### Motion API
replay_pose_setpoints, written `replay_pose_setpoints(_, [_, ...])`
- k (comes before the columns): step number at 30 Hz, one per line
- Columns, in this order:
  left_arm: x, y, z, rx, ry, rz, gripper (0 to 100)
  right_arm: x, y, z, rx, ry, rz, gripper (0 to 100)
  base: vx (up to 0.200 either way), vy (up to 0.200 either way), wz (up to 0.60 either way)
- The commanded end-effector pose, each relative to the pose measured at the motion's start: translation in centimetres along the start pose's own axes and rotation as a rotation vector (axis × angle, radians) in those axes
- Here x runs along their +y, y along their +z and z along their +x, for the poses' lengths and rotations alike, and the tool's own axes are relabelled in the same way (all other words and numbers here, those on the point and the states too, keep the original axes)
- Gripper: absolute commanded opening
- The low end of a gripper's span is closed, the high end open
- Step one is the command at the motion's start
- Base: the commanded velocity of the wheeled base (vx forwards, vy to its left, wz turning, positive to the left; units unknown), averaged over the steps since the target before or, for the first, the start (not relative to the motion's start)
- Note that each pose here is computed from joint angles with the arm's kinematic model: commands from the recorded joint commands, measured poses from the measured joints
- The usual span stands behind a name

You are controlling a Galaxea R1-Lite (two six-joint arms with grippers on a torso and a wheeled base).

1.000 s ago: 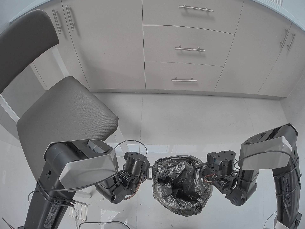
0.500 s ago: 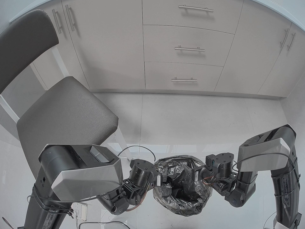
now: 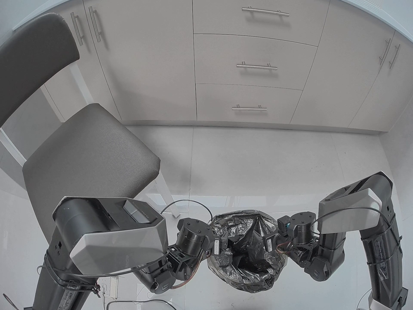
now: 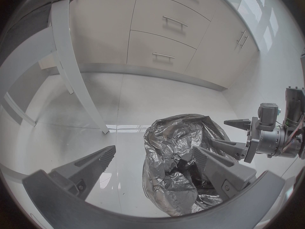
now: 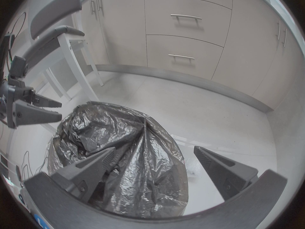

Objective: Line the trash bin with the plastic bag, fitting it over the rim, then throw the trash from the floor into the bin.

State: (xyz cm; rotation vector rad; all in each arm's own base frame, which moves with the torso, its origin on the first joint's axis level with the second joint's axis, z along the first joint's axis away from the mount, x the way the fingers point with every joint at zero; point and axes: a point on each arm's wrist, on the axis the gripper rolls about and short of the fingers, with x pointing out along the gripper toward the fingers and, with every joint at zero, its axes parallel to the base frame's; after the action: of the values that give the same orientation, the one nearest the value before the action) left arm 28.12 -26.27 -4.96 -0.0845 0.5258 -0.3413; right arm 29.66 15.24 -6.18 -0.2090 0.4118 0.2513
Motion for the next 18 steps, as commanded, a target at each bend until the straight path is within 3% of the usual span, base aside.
replay_pose_setpoints(1, [0.1, -0.4, 0.2, 0.009, 0.005, 0.002, 100, -0.8, -0.7, 0.7, 0.005, -0.027, -0.01, 100, 0.0, 0.0, 0.0])
replay_pose_setpoints(12, [0.1, -0.4, 0.2, 0.01, 0.005, 0.003, 100, -3.2, -2.1, 2.2, 0.04, -0.101, -0.062, 100, 0.0, 0.0, 0.0])
replay_pose_setpoints(18, [0.2, -0.5, 0.3, 0.012, 0.006, 0.002, 100, -3.3, -2.0, 2.2, 0.04, -0.107, -0.073, 100, 0.0, 0.0, 0.0])
